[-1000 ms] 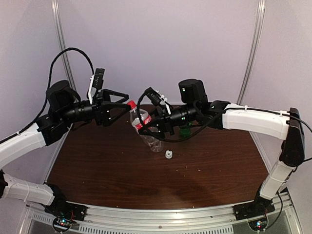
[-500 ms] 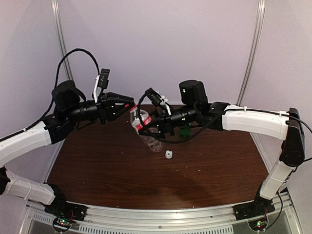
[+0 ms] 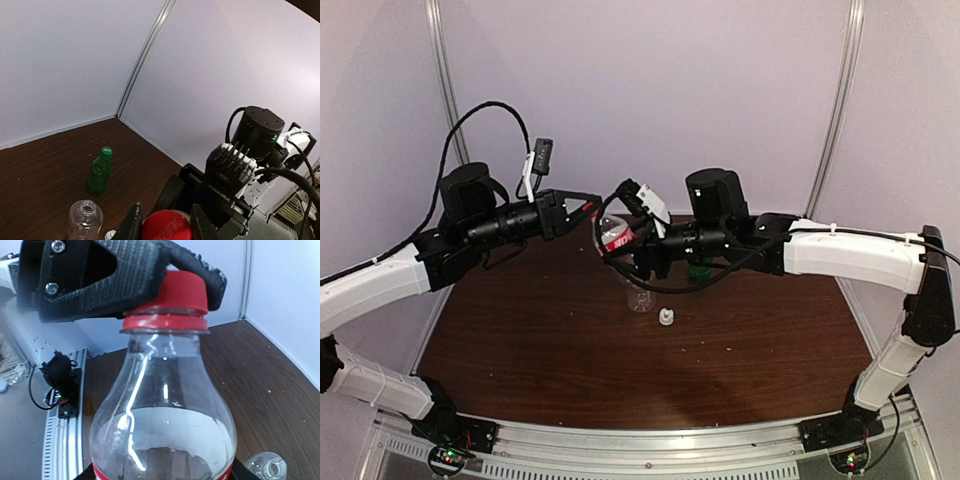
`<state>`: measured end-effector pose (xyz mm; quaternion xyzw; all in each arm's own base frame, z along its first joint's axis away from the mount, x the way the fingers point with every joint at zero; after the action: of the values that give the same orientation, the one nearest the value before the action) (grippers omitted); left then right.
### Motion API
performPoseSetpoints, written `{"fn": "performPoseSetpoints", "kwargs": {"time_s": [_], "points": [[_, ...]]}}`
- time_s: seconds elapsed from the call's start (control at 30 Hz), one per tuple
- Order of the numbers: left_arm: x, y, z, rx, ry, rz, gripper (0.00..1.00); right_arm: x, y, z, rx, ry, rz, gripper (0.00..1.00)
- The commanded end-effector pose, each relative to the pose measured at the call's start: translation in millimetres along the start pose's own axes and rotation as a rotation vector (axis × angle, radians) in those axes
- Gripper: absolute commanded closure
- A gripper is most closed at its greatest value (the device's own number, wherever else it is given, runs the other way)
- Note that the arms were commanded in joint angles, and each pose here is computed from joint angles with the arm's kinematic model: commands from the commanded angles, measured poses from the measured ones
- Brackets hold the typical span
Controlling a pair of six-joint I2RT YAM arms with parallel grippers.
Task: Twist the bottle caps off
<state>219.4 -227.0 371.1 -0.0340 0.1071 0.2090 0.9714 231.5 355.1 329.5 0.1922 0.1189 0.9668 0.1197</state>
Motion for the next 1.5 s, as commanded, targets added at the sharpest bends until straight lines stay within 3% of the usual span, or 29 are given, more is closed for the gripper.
{"fn": "performPoseSetpoints", "kwargs": {"time_s": [0.0, 0.1, 0.23, 0.37, 0.6, 0.73, 1.1, 1.47], "points": [[9, -3, 12, -0.019, 0.042, 0.237, 0.96, -12, 6, 6, -0.098, 0.076, -0.36, 0.64], [14, -10, 9, 0.004, 0.05, 0.281, 0.94, -11, 2, 3, -0.115, 0.124, -0.517, 0.65], [17, -14, 6, 0.016, 0.052, 0.294, 0.86, -9, 1, -2, -0.117, 0.144, -0.569, 0.65], [13, -12, 8, -0.004, 0.006, 0.257, 0.69, -5, 3, -4, -0.105, 0.156, -0.522, 0.63], [-5, 0, 19, -0.004, -0.216, 0.115, 0.28, 6, 10, -4, -0.079, 0.178, -0.329, 0.6], [-13, 8, 21, 0.018, -0.305, 0.047, 0.17, 9, 21, -3, -0.072, 0.161, -0.181, 0.6], [-46, 13, 24, -0.062, -0.386, -0.444, 0.15, 33, 36, -9, -0.015, 0.162, 0.359, 0.59], [-46, 2, 16, -0.061, -0.361, -0.573, 0.28, 38, 32, -11, 0.016, 0.13, 0.537, 0.59]]}}
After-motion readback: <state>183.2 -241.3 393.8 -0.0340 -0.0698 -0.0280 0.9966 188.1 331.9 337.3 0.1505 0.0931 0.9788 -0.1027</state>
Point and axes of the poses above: each gripper's point midway between its finger pads, its own y axis back along the fingers, its own x axis along the line the jaws close on, z = x × y, the point moved 10 cm from there along y, back along the fingers, and after that the axes turned 13 degrees about -y, right-handed, at the moved point
